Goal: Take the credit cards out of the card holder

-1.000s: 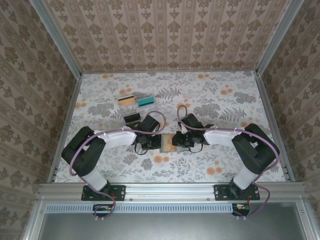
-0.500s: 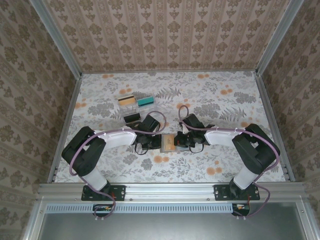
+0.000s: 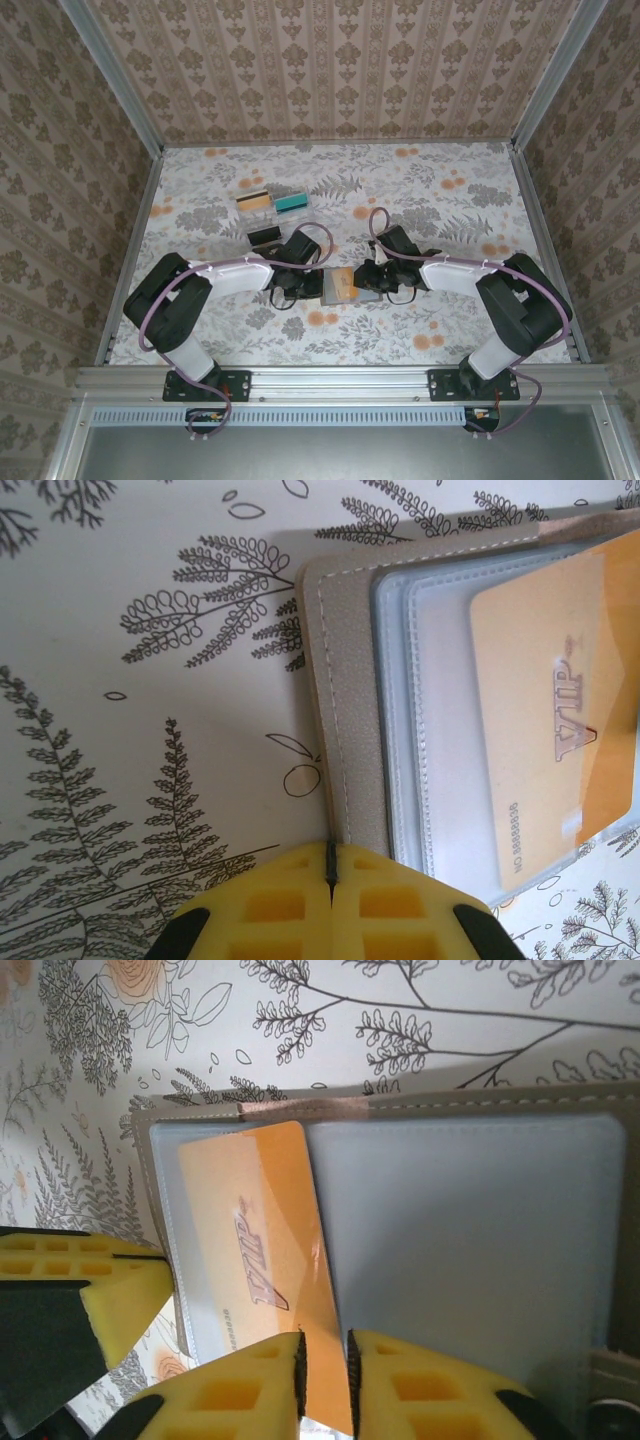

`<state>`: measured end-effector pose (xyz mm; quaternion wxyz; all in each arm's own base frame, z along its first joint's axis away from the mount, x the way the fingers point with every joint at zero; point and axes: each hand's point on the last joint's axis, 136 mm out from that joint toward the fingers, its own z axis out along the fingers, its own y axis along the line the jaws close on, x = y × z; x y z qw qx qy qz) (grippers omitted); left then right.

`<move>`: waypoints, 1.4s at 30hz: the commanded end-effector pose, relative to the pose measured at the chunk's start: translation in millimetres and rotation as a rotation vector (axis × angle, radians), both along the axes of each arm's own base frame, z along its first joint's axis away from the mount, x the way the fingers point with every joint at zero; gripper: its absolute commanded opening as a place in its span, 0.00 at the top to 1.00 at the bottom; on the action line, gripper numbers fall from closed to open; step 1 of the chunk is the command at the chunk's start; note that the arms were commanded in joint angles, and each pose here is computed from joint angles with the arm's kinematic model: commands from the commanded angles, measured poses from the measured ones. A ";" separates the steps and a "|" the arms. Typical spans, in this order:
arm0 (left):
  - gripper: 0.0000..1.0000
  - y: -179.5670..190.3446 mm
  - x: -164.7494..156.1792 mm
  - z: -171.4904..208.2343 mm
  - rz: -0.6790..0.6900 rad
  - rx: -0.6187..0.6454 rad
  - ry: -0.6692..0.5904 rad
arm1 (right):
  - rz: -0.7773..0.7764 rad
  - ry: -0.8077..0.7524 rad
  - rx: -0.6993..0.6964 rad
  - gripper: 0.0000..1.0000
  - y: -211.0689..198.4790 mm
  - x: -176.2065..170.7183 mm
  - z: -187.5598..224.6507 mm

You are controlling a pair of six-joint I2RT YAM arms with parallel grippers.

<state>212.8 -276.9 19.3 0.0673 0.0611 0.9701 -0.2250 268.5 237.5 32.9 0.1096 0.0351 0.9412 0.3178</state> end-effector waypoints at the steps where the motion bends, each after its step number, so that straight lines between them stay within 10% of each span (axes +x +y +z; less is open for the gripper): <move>1: 1.00 0.9 -6.0 -5.6 -0.027 0.030 0.029 | 0.021 0.014 0.019 0.76 3.2 -3.3 -3.2; 42: 0.99 0.0 -1.9 5.1 -0.027 0.015 0.006 | -0.045 -0.034 0.025 1.00 -48.1 -16.7 17.0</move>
